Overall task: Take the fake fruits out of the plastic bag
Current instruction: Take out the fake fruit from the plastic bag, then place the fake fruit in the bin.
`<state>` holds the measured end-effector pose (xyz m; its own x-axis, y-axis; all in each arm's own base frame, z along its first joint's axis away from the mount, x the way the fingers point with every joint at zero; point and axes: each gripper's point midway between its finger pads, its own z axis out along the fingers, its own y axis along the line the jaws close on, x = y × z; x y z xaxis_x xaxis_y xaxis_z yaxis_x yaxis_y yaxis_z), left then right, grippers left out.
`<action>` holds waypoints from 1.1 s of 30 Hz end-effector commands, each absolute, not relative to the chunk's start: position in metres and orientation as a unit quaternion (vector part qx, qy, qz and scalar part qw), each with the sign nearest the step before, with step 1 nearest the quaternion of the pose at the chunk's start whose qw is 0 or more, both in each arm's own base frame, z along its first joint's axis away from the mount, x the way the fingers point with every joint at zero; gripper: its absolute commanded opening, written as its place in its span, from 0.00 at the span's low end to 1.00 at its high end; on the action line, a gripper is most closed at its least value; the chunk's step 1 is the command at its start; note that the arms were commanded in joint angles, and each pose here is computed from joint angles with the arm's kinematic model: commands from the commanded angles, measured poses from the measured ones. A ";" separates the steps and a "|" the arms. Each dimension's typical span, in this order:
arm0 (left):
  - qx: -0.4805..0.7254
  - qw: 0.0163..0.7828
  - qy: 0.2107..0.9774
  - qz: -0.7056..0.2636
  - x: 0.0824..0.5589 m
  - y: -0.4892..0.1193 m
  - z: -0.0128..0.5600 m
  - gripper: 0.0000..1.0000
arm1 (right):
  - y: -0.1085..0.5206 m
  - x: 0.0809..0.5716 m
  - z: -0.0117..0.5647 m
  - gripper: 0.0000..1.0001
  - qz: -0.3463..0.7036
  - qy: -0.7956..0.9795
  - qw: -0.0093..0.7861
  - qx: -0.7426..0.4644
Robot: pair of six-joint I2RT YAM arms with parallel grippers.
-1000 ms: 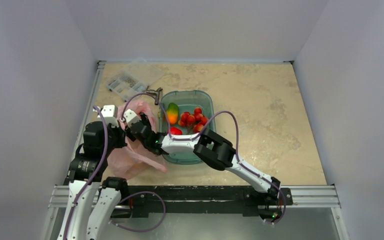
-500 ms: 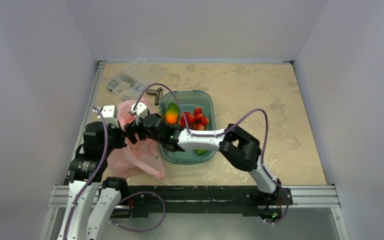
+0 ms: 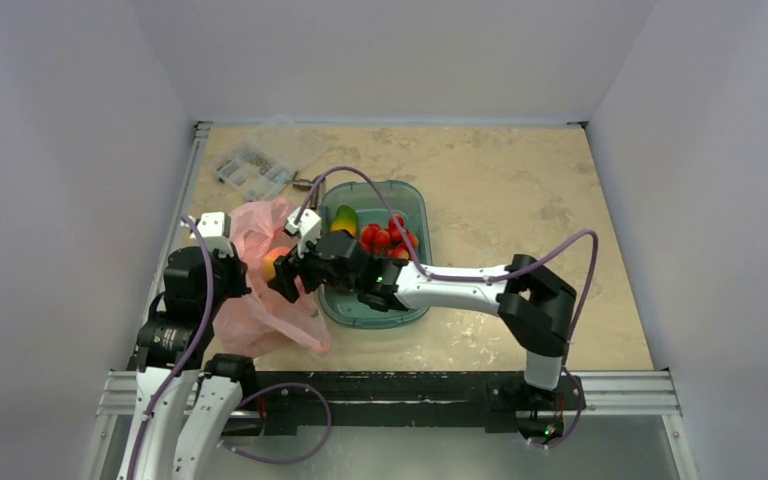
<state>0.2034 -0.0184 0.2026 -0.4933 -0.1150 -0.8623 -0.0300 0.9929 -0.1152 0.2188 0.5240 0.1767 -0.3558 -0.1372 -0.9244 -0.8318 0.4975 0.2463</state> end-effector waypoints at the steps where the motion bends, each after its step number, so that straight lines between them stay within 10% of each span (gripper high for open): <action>1: -0.044 0.521 0.852 -0.039 0.207 -0.017 0.216 0.00 | 0.494 0.216 0.196 0.00 0.367 0.731 0.481 -0.317; 33: -0.047 0.519 0.853 -0.042 0.203 -0.017 0.216 0.00 | 0.376 0.196 0.107 0.08 0.230 0.835 0.371 -0.334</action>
<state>0.2011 -0.0155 0.2036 -0.4861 -0.1163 -0.8661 -0.0425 0.9931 -0.1095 0.2014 0.3594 0.1036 -0.4735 -0.3917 -0.7889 -0.7114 0.6981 0.0804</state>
